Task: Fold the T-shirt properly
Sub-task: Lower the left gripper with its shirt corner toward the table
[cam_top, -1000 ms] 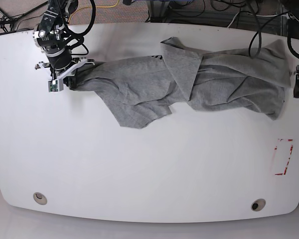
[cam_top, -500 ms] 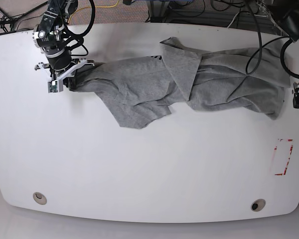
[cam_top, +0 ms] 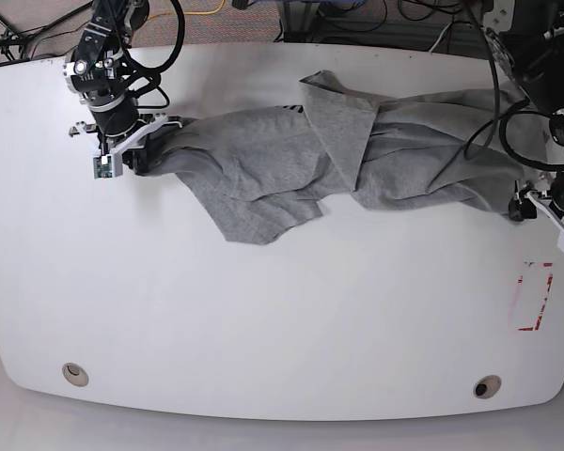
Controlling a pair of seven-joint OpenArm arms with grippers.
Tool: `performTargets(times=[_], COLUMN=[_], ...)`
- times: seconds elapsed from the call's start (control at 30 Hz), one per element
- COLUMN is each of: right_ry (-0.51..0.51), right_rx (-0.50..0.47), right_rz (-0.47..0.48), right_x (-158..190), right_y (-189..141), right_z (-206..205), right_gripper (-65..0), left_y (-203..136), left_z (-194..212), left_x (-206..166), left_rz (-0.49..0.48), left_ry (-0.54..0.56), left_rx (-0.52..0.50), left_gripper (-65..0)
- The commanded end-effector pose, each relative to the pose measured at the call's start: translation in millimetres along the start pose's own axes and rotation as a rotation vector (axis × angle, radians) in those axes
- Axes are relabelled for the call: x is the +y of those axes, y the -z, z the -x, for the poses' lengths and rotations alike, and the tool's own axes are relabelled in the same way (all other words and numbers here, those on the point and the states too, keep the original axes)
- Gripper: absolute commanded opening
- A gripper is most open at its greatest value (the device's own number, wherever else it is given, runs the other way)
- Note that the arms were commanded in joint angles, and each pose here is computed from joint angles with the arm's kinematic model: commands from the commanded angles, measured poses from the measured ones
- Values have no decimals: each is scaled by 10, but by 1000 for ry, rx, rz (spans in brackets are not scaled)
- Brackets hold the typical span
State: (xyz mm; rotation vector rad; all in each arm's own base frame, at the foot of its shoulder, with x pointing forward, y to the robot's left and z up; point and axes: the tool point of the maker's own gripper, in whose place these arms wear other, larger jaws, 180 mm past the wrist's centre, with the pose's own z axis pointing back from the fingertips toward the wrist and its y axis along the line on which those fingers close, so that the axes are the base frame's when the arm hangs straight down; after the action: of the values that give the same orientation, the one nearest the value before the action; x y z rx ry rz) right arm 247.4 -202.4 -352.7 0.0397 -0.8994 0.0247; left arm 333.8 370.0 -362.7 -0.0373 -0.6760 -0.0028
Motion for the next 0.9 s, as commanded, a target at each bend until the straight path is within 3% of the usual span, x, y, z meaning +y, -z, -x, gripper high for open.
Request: performTargets(times=[0.0, 0.47, 0.57, 0.87], right_ry=[-6, 8, 14, 23], right_rx=[-37, -42, -43, -45], right_rz=[8, 2, -1, -2], right_x=[-44, -9, 10, 27], right_y=[-13, 10, 11, 13], right_z=[-99, -105, -104, -100], right_gripper=[-650, -650, -650, -650], left_y=[-10, 169, 175, 177], left_z=[-72, 175, 188, 213], left_x=[124, 7, 5, 11], left_rz=[-10, 42, 43, 40], left_ry=[-18, -40, -43, -41], left_rx=[-30, 38, 41, 51], left_gripper=[-133, -136, -207, -569])
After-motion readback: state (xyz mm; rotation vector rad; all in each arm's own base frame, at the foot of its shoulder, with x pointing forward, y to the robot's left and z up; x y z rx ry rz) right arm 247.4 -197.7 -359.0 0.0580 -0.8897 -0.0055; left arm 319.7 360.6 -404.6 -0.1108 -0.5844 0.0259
